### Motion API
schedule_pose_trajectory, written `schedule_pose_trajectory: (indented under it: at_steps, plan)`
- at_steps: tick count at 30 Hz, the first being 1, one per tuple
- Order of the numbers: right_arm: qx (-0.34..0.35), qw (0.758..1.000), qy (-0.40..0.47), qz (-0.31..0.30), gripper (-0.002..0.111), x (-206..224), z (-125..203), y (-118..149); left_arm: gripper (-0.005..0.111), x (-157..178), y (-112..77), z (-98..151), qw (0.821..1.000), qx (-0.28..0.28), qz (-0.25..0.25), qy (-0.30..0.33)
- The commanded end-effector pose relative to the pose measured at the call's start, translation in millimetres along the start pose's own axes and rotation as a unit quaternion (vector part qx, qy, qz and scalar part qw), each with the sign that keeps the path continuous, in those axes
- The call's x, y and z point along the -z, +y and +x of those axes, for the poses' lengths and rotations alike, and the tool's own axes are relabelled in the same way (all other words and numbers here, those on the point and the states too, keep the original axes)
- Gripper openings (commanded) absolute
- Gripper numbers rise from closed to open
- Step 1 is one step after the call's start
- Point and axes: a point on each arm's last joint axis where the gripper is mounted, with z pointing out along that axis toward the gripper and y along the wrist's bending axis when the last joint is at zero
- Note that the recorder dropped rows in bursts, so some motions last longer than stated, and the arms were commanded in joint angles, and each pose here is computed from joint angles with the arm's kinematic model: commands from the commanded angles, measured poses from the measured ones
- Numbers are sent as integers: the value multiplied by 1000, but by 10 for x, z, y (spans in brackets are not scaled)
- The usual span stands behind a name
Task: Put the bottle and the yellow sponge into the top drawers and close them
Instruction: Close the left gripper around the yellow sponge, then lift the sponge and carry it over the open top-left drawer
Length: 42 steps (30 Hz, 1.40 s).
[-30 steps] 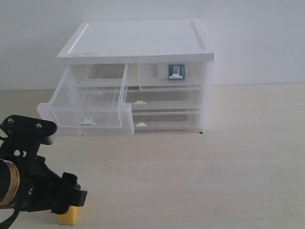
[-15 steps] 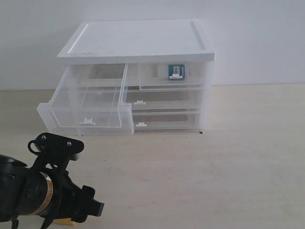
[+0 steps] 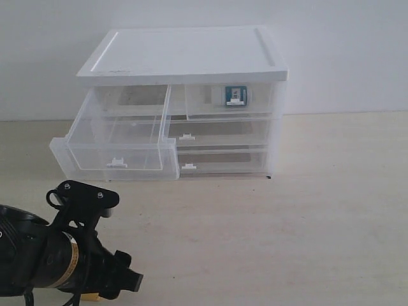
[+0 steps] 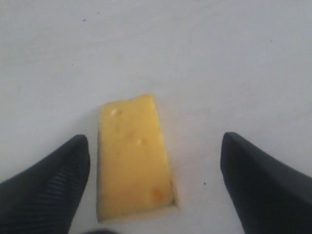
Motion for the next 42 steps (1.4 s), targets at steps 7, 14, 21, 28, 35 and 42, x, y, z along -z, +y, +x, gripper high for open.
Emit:
schedule_pose_trajectory:
  at_steps: [7, 14, 21, 28, 35, 42]
  plan:
    - [6, 1000, -3, 0, 0, 4, -3, -1, 48, 1, 8, -15, 1000, 0, -3, -4]
    - [6, 1000, -3, 0, 0, 4, -3, -1, 7, 1, 4, -17, 1000, -18, -1, -5]
    - [6, 1000, -3, 0, 0, 4, -3, -1, 4, 35, 0, -38, 999, -40, 5, -11]
    - [6, 1000, -3, 0, 0, 4, -3, -1, 4, 336, 24, -77, 998, -49, 33, -14]
    - [6, 1000, -3, 0, 0, 4, -3, -1, 4, 637, 6, 36, 989, -100, 96, 42]
    - [6, 1000, -3, 0, 0, 4, -3, -1, 4, 1353, -65, -225, 966, -125, 219, -64]
